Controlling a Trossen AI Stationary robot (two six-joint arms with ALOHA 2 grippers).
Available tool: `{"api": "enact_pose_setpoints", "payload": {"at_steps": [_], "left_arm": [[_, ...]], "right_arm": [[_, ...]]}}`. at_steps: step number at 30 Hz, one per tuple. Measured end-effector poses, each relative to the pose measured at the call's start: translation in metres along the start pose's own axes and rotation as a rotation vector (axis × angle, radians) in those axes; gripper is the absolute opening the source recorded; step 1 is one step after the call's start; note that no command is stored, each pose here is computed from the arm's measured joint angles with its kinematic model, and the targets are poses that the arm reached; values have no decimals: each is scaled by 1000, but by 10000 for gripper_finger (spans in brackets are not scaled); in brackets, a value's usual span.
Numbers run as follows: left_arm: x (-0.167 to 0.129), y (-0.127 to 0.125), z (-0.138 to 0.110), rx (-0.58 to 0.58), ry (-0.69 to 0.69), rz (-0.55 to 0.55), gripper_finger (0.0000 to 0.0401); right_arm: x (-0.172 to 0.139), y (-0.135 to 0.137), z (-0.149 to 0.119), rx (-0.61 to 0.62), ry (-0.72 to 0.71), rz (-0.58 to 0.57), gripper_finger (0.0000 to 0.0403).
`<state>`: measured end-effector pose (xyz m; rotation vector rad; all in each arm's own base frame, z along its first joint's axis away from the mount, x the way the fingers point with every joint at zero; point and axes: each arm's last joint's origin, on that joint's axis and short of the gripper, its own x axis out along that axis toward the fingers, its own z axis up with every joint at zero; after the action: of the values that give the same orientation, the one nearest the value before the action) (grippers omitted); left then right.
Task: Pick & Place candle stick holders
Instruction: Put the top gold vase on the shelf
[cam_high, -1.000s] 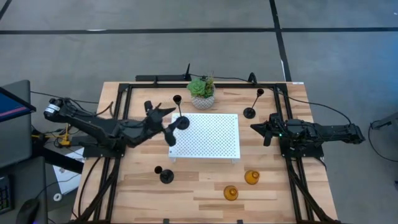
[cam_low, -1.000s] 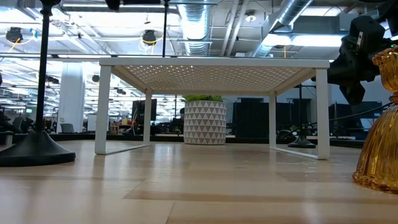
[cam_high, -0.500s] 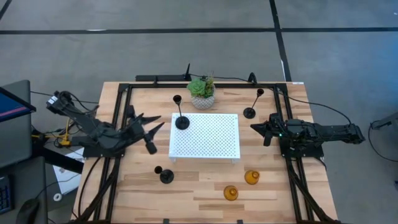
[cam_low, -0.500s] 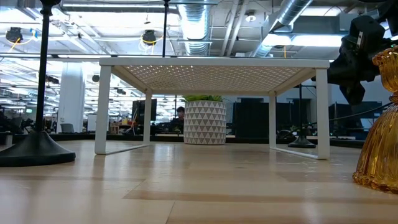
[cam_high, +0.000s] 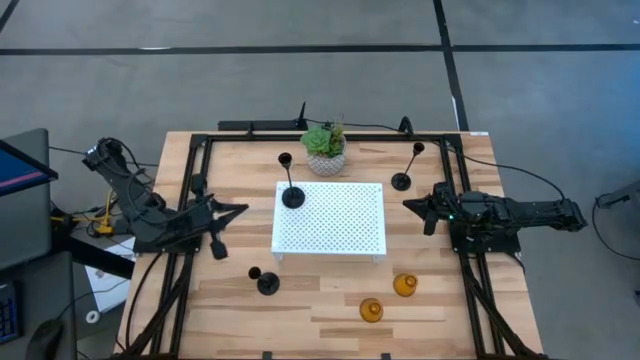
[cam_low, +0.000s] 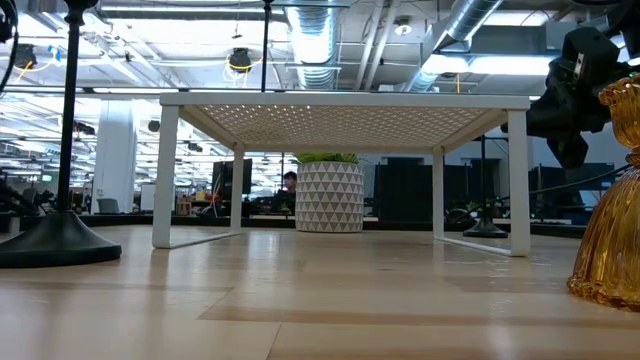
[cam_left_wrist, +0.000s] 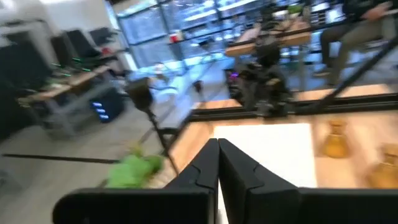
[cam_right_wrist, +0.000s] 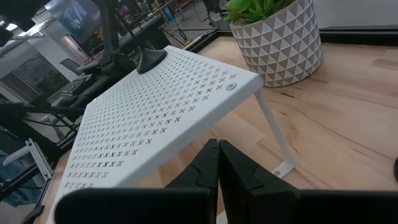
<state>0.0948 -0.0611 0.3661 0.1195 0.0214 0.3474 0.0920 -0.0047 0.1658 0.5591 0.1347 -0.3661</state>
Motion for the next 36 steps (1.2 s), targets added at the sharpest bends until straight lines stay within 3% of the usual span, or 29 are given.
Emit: {"api": "enact_pose_setpoints", "payload": {"at_steps": [4, 13, 18, 27, 36], "left_arm": [[-3, -4, -11, -84, 14, -150, 5], [0, -33, -65, -122, 148, -435, 5], [0, -36, -75, -215, 203, -472, 6], [-3, -38, -74, -236, 222, -606, 6], [-2, -37, -70, -229, 180, -576, 5]], "right_arm": [[0, 0, 0, 0, 0, 0, 0], [0, 0, 0, 0, 1, -1, 0], [0, 0, 0, 1, 0, -1, 0], [0, 0, 0, 4, -3, 1, 0], [0, 0, 1, 15, -12, 2, 0]]}}
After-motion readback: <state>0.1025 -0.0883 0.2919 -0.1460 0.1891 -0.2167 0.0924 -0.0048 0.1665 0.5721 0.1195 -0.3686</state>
